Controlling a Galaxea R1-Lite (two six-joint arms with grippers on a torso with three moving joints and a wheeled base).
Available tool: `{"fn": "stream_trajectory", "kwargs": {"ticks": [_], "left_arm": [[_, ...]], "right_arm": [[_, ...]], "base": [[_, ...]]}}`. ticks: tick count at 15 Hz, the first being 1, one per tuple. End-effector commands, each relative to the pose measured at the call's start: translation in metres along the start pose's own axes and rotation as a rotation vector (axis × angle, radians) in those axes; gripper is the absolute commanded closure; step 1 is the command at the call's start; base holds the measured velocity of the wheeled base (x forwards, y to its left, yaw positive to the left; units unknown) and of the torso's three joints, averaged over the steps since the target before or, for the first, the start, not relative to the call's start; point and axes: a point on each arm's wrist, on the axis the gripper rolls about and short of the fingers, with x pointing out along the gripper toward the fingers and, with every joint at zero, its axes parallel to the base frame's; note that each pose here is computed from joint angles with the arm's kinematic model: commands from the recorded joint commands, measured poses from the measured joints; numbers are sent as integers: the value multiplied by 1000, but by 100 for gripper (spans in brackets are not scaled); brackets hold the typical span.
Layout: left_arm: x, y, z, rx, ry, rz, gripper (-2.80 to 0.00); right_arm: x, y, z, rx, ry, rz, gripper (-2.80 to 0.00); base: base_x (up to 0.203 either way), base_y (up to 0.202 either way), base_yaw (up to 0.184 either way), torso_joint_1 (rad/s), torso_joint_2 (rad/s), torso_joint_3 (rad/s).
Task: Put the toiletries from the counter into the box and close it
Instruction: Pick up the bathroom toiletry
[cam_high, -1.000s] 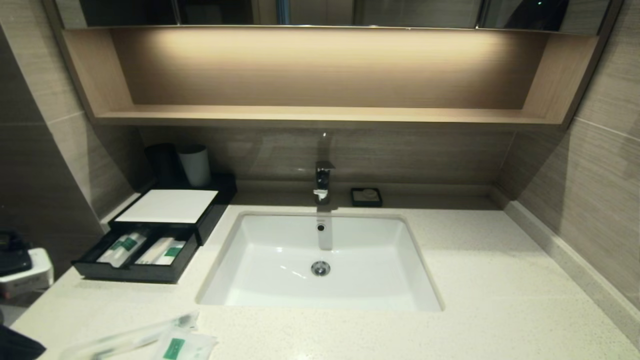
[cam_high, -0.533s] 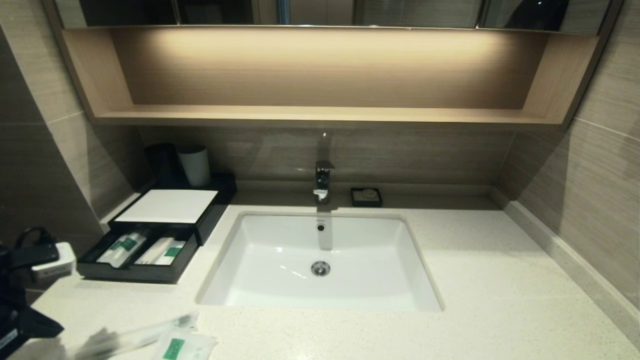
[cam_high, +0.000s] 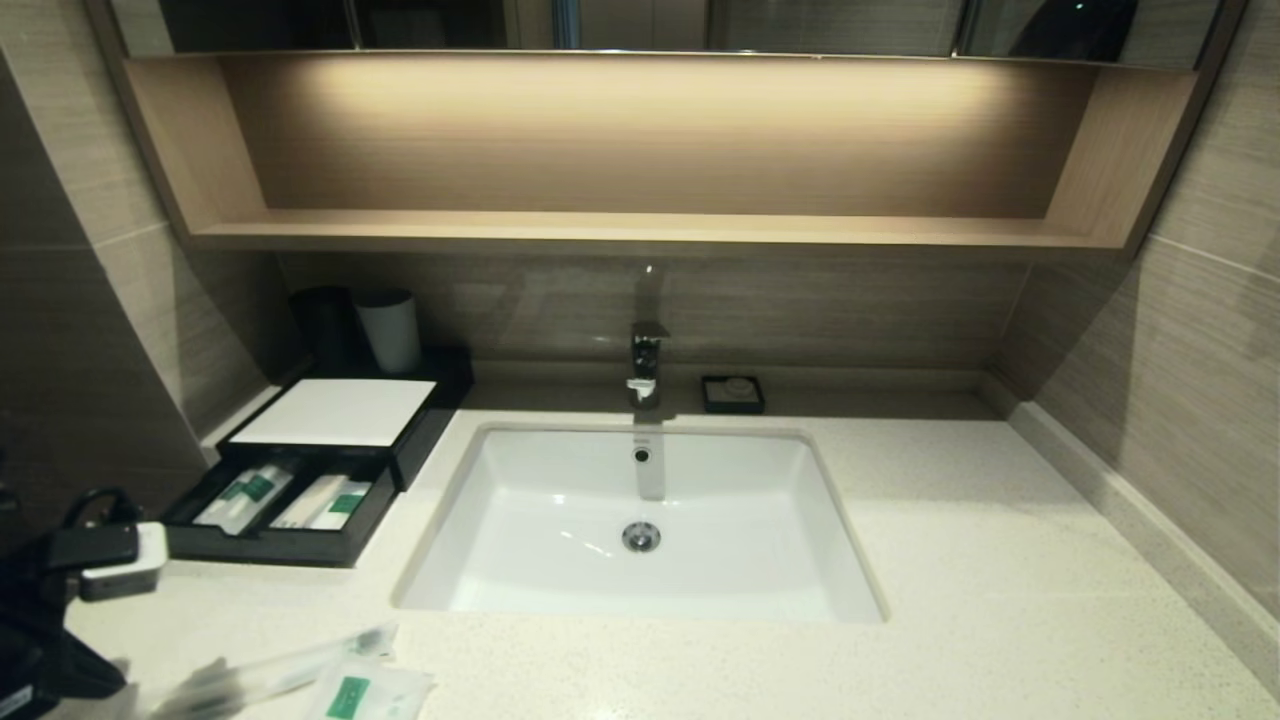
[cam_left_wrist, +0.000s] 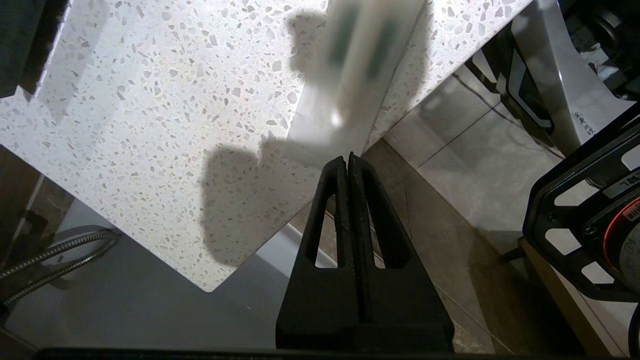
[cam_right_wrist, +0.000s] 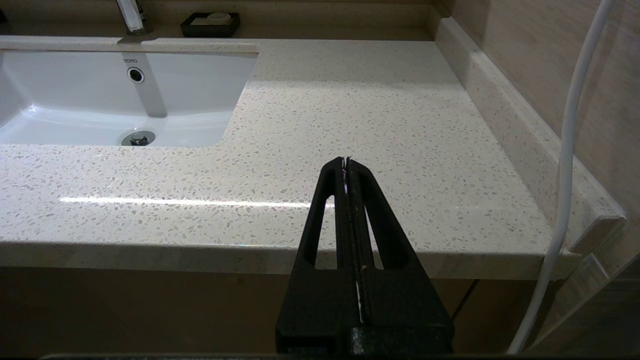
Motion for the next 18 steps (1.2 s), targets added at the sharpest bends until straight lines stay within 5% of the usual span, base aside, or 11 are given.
{"fn": "stream_trajectory", "kwargs": {"ticks": [1, 9, 10, 18], "left_arm": [[3, -1, -1, 10, 4, -20, 0], [22, 7, 8, 40, 28, -85, 0], [24, 6, 10, 48, 27, -94, -280], [35, 12, 11, 62, 59, -125, -280]], "right_arm": [[0, 0, 0, -2, 0, 0, 0], [0, 0, 0, 0, -1, 0, 0], [0, 0, 0, 0, -1, 0, 0], [0, 0, 0, -2, 0, 0, 0]], "base": [[0, 0, 0, 0, 0, 0], [0, 0, 0, 0, 0, 0], [0, 0, 0, 0, 0, 0], [0, 0, 0, 0, 0, 0]]}}
